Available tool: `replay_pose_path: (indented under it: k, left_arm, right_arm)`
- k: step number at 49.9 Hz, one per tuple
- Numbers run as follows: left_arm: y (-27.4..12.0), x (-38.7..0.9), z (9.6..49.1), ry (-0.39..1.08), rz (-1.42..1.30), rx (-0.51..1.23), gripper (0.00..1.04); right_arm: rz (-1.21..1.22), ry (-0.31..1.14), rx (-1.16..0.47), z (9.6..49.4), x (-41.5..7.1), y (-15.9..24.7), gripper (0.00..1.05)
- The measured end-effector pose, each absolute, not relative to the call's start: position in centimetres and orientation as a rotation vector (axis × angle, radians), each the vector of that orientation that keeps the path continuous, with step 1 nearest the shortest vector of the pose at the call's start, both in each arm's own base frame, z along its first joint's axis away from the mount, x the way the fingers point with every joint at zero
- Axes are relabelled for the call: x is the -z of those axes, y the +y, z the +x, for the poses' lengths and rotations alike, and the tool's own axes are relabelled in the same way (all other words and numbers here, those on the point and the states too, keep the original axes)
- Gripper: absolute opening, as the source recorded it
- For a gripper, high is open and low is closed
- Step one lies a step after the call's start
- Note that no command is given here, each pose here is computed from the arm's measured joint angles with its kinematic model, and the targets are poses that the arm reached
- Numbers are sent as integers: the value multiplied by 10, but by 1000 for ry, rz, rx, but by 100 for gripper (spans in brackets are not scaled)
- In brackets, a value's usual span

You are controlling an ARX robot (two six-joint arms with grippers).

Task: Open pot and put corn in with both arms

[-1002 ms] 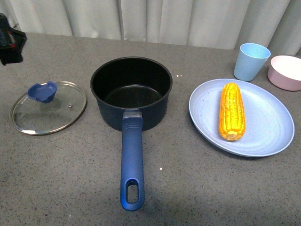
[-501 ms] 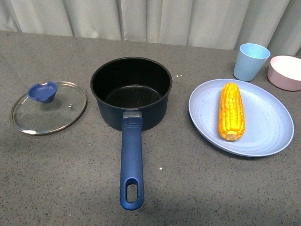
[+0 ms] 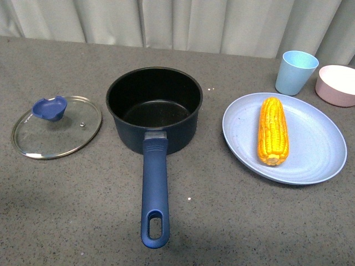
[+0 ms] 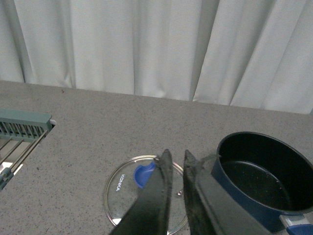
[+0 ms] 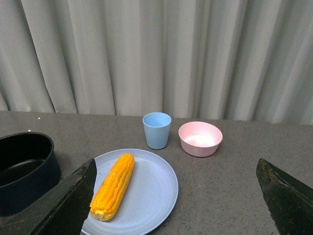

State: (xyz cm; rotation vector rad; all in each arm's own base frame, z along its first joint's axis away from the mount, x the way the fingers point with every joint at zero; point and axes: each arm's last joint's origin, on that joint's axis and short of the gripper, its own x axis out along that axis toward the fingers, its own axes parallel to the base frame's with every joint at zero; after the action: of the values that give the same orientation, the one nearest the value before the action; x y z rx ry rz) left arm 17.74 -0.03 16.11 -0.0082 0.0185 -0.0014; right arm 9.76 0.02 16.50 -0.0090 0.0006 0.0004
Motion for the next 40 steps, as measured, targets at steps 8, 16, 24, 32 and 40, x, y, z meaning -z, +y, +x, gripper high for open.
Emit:
replay_pose_path:
  k: [8,16,24,32,40]
  left_arm:
    - [0,-162,163,14,-7,1,4]
    - [0,-163,153,13,-7,1,4]
    - [0,-166,144,4,-6,2,4]
    - [0,-169,136,-9,-6,2,4]
    - [0,-172,129,-17,-6,2,4]
  right_arm:
    - [-9,1,-1,98,-165,0,96]
    - [-9,1,0,98,-165,0,96]
    - [-9,1,-1,98,-165,0,96]
    - [-9,1,-1,98,-165,0,96]
    - [-9,1,-1,98,-165,0,96]
